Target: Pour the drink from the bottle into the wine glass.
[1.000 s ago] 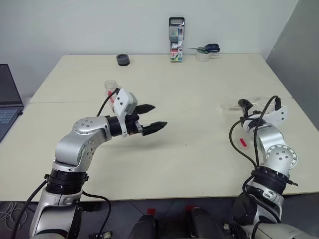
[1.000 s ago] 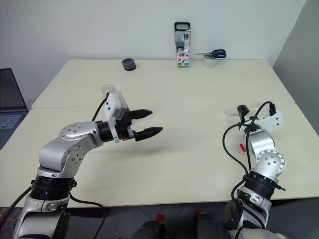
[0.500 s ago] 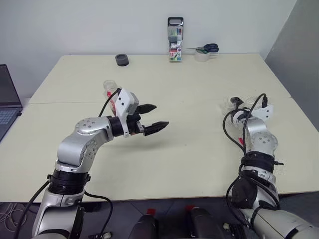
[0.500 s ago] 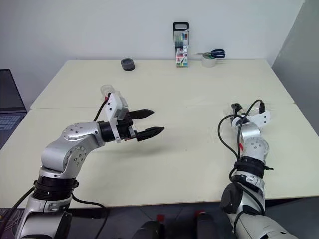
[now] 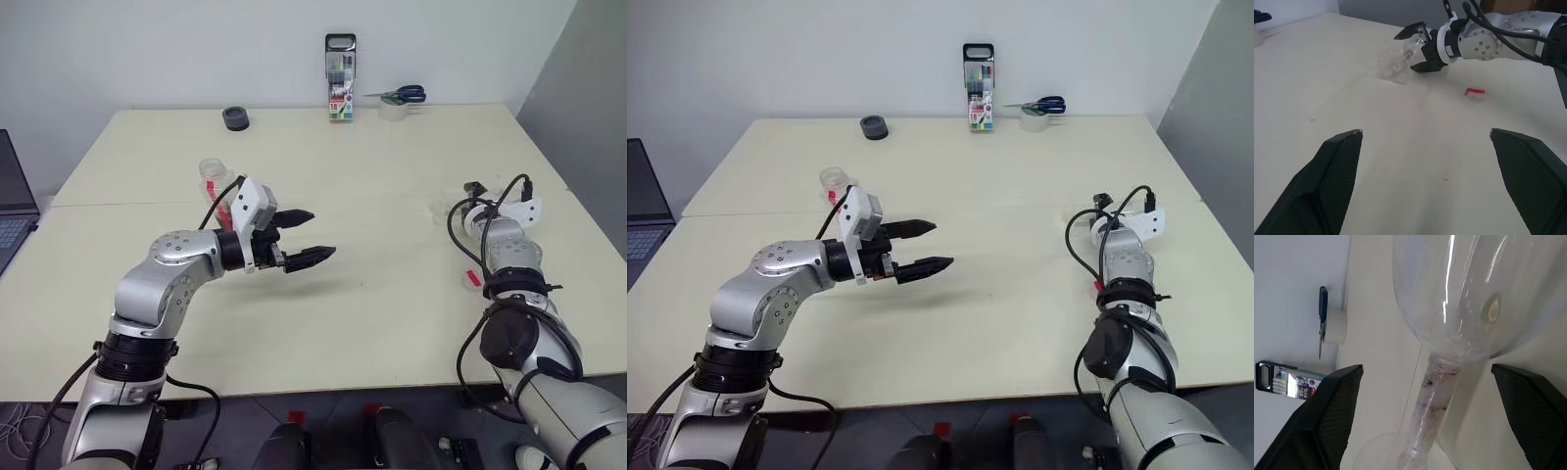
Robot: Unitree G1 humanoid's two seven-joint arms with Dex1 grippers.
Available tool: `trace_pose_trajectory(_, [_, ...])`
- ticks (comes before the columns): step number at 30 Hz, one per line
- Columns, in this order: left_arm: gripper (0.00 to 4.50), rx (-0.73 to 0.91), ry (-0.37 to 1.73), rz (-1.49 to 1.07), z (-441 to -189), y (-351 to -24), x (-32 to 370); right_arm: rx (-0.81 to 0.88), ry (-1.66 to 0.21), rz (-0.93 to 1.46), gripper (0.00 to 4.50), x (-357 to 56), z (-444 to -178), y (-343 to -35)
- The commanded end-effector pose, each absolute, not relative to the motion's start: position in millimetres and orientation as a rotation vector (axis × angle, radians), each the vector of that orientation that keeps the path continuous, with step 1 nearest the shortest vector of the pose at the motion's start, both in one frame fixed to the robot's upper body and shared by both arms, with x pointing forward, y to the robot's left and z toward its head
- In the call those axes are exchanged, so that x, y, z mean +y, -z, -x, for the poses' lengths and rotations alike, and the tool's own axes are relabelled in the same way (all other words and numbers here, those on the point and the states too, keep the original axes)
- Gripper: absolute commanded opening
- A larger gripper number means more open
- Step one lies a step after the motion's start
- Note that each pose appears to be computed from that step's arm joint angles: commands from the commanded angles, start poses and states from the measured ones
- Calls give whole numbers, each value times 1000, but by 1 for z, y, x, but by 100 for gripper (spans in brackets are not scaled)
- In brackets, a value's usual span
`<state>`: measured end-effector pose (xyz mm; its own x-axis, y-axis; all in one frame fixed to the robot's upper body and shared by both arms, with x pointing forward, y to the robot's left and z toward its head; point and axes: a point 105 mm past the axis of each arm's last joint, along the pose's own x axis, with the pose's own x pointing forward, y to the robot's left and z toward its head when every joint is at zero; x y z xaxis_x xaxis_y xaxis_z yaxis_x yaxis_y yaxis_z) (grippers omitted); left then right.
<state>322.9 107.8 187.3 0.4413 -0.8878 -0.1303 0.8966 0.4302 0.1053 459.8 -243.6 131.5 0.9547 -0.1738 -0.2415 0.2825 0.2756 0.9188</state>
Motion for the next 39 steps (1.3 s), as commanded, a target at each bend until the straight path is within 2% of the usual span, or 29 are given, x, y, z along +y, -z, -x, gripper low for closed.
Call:
trace_pose_trajectory(1, [446, 25, 1124, -195, -322, -197, 107, 90, 280, -1263, 450, -238, -465, -139])
trace_pose_trajectory(12, [446, 29, 1125, -201, -321, -194, 107, 91, 257, -1267, 450, -233, -470, -145])
trace_pose_trajectory(15, [450, 28, 1124, -202, -321, -194, 107, 91, 251, -1268, 390, -232, -470, -144])
trace_pose_trajectory(24, [450, 26, 1122, -204, -321, -195, 105, 85, 247, -1204, 73, -235, -470, -146])
trace_pose_trajectory(26, [450, 27, 1120, -204, -320, -195, 105, 71, 213, -1099, 27, -233, -471, -151])
trace_pose_trajectory(31, [450, 46, 1086, -211, -317, -191, 114, 34, 53, -680, 20, -206, -474, -164])
trace_pose_trajectory(36, [450, 63, 1028, -214, -315, -187, 125, -39, -49, -223, 20, -177, -459, -155])
trace_pose_trajectory(39, [450, 68, 996, -204, -313, -186, 130, -62, -82, -87, 20, -164, -447, -143])
